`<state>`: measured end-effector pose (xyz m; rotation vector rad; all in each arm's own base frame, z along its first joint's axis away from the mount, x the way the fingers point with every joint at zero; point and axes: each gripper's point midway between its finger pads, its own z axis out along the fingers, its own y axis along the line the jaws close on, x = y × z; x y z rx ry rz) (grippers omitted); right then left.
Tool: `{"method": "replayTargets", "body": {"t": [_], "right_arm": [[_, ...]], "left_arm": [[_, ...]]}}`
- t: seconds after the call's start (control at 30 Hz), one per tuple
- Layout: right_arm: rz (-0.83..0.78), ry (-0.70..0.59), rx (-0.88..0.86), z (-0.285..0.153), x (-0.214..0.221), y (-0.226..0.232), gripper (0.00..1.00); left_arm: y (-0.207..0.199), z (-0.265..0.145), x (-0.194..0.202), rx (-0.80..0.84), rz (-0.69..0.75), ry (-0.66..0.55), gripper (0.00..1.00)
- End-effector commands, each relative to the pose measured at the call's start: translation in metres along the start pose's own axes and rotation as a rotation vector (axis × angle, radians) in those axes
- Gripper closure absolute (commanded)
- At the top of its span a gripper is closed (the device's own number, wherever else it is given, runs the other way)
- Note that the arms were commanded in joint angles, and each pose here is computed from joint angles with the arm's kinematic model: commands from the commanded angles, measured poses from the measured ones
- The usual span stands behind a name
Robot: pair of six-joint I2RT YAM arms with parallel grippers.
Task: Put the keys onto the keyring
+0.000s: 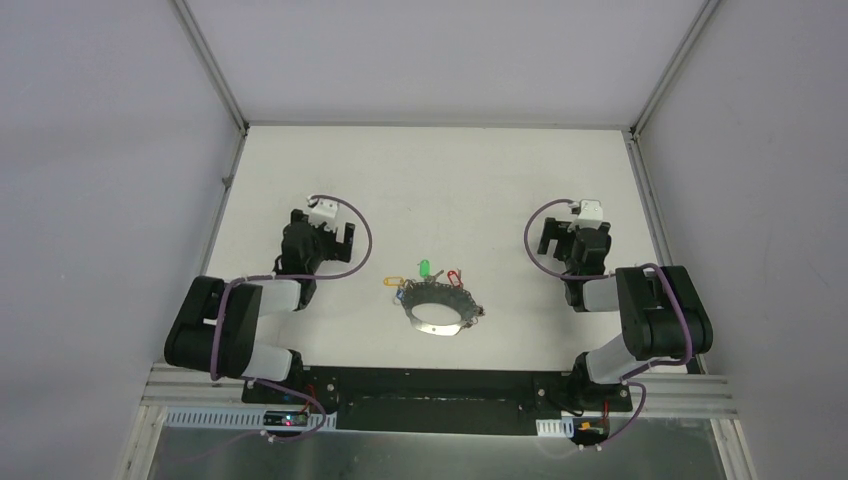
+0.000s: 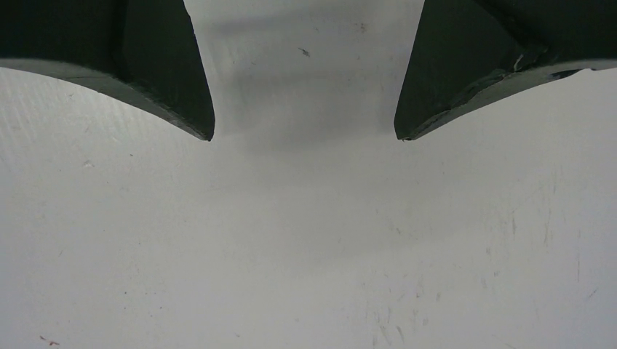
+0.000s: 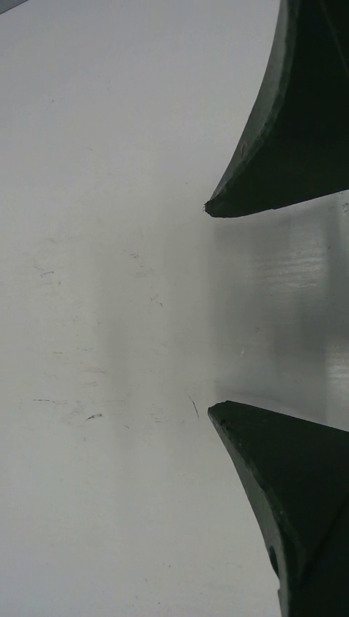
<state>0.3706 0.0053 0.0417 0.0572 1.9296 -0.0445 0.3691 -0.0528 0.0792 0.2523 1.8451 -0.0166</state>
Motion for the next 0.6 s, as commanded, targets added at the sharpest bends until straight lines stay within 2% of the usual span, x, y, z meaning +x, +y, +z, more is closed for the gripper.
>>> {"method": "replayTargets", "body": {"t": [0.0, 0.07, 0.13, 0.27, 0.57], "right_arm": [[0.018, -0.082, 0.02, 0.006, -0.026, -0.003, 0.0], [0.018, -0.082, 0.02, 0.006, -0.026, -0.004, 0.01], [0.018, -0.082, 0.02, 0.006, -0.026, -0.003, 0.0], [0.017, -0.081, 0.02, 0.007, -0.026, -0.004, 0.01], [0.02, -0.074, 0.015, 0.007, -0.026, -0.004, 0.01]], "left_arm": [[0.012, 0.001, -0.018, -0.053, -0.002, -0.128, 0.01], [0.014, 0.0, -0.015, -0.061, 0.013, -0.178, 0.01], [0.013, 0.001, -0.008, -0.058, -0.005, -0.121, 0.01], [0.024, 0.007, -0.006, -0.111, -0.033, -0.087, 0.01], [0.027, 0.01, -0.006, -0.12, -0.043, -0.082, 0.01]]}}
